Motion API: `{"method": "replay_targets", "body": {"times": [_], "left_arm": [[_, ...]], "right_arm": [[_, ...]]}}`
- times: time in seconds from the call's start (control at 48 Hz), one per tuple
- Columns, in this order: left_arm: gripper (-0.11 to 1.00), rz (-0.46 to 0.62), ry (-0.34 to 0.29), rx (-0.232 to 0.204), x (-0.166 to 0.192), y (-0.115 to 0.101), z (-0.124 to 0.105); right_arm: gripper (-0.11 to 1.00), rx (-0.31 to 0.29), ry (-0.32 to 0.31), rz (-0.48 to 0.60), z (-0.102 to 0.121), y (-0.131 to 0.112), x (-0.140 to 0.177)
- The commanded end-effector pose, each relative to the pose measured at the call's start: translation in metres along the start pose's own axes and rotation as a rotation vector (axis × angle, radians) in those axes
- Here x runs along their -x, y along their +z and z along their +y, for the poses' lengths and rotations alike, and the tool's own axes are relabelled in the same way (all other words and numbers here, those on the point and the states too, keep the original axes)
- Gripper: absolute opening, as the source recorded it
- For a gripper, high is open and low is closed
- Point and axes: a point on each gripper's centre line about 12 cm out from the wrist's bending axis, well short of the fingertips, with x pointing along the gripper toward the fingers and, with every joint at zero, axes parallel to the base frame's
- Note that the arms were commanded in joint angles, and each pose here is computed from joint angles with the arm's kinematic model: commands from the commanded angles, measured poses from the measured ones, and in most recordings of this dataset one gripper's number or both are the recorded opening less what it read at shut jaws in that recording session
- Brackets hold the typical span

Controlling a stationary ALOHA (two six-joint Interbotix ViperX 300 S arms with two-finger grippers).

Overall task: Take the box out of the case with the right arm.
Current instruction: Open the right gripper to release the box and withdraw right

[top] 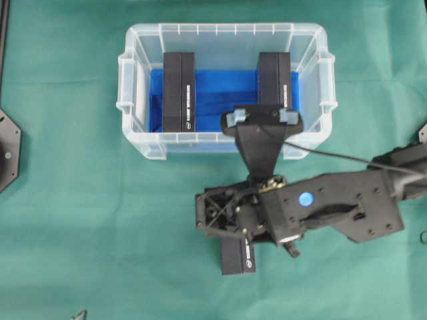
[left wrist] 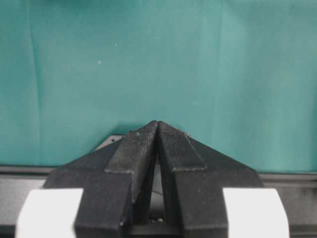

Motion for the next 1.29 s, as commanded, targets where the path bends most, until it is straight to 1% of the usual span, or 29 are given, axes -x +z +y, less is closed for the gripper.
{"method": "replay_targets", "body": {"times": [0.0,0.146,0.208,0.312,0.437,0.542,0.646,0.812,0.958,1.104,1.208,1.271], "left_arm": [[0.0,-0.019,0.0,0.0,0.005,0.003,0.0],[0.0,-0.02,0.001,0.0,0.005,0.004,0.0],[0.0,-0.019,0.0,0.0,0.005,0.003,0.0],[0.0,-0.019,0.0,0.0,0.005,0.004,0.0],[0.0,-0.017,0.001,0.002,0.004,0.004,0.0],[0.0,-0.016,0.0,0.0,0.004,0.004,0.0],[0.0,-0.014,0.002,0.0,0.004,0.005,0.0],[0.0,-0.014,0.002,0.0,0.004,0.005,0.0],[0.0,-0.016,0.002,-0.001,0.004,0.004,0.0],[0.0,-0.016,0.002,-0.001,0.004,0.004,0.0],[0.0,-0.016,0.002,-0.001,0.004,0.003,0.0],[0.0,-0.016,0.002,-0.003,0.004,0.003,0.0]], "right_arm": [[0.88,-0.006,0.041,0.008,-0.002,0.006,0.025],[0.88,-0.001,0.047,0.011,0.0,0.007,0.024],[0.88,0.006,0.035,0.005,-0.003,0.008,0.024],[0.88,0.03,0.004,-0.005,-0.015,0.007,0.024],[0.88,0.032,-0.007,0.002,-0.037,0.009,0.027],[0.87,0.01,0.005,0.013,-0.061,0.014,0.029],[0.87,-0.009,0.005,0.015,-0.086,0.019,0.032],[0.87,-0.005,-0.001,0.019,-0.131,0.023,0.037],[0.87,0.006,-0.002,0.024,-0.164,0.028,0.039],[0.87,0.015,-0.011,0.03,-0.184,0.036,0.041],[0.87,0.023,-0.002,0.023,-0.19,0.043,0.042],[0.87,0.024,0.008,0.009,-0.19,0.046,0.042]]}}
